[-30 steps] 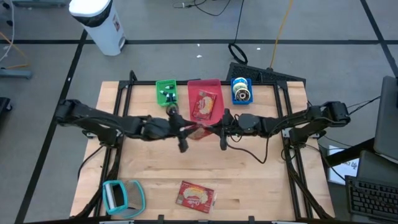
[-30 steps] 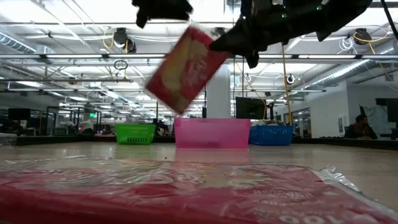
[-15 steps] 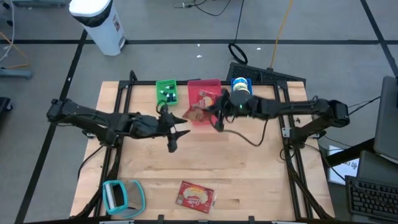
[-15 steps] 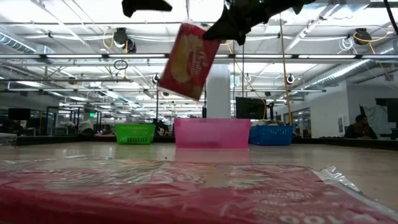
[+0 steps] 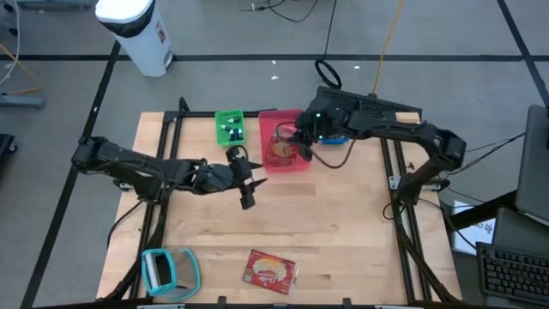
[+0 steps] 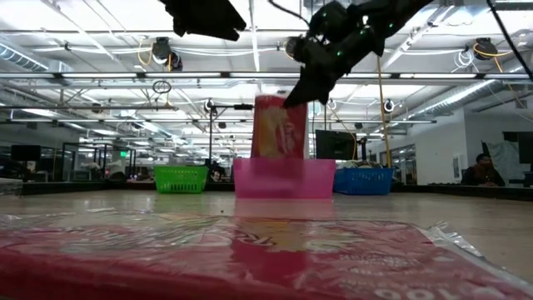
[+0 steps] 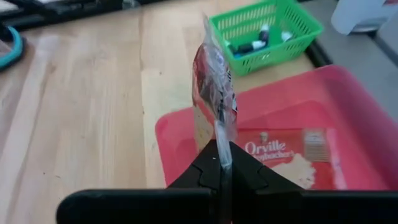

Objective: Pick & Place Food Item
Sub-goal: Put the left red popcorn bag into the red bin, then put the red popcorn bag into the red bin

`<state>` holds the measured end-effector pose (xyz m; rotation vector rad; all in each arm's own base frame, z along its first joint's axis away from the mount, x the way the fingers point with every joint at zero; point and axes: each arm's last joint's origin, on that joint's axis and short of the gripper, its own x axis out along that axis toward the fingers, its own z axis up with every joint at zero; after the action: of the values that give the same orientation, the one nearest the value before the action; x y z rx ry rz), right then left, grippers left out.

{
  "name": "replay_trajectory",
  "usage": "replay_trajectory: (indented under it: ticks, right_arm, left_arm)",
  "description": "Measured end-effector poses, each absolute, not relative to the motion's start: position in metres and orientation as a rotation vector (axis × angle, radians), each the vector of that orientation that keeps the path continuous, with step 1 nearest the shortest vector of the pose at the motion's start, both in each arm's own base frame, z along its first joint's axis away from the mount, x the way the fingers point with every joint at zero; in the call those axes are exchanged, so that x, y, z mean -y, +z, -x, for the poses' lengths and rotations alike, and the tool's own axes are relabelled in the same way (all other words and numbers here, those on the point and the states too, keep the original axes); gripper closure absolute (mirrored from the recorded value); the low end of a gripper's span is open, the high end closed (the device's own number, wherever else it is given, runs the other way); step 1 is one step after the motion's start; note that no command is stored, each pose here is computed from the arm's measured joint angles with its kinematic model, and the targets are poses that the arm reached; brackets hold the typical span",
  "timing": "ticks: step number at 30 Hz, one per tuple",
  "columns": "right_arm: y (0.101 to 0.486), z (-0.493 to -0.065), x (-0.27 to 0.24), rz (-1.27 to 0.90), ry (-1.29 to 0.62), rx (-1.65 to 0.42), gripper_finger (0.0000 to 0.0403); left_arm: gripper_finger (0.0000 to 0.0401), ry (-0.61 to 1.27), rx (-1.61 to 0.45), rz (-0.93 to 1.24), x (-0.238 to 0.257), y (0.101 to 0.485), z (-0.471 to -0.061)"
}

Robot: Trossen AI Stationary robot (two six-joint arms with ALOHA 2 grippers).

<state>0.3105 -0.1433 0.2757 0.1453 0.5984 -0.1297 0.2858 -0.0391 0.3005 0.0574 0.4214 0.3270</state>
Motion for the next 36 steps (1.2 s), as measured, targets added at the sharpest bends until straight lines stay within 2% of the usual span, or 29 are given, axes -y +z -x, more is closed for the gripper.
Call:
replay_trajectory:
  ticks: [9,16,20,25,30,36]
  right_arm:
    - [0.242,-0.331,0.155,-0.119,-0.139,-0.642,0.0403]
    - [0.236,-0.332,0.159,0.093,-0.228,-0.711,0.0384]
    - [0.237,-0.332,0.160,0.203,-0.226,-0.720,0.0344]
    - [0.238,-0.336,0.155,0.255,-0.212,-0.706,0.0264]
    - [0.247,-0.342,0.142,0.421,-0.336,-0.721,0.0193]
    - [0.286,-0.337,0.092,0.611,-0.450,-0.677,0.0150]
  left_arm:
    - [0.0205,0.373,-0.438,-0.048,0.027,0.299,-0.286]
    - [0.0197,0.385,-0.472,-0.057,0.023,0.296,-0.285]
    - [0.0195,0.380,-0.477,-0.075,0.024,0.296,-0.285]
    - [0.0194,0.380,-0.477,-0.075,0.023,0.296,-0.285]
    - [0.0194,0.389,-0.469,-0.037,0.023,0.296,-0.285]
    - [0.0194,0.363,-0.501,-0.014,0.024,0.293,-0.284]
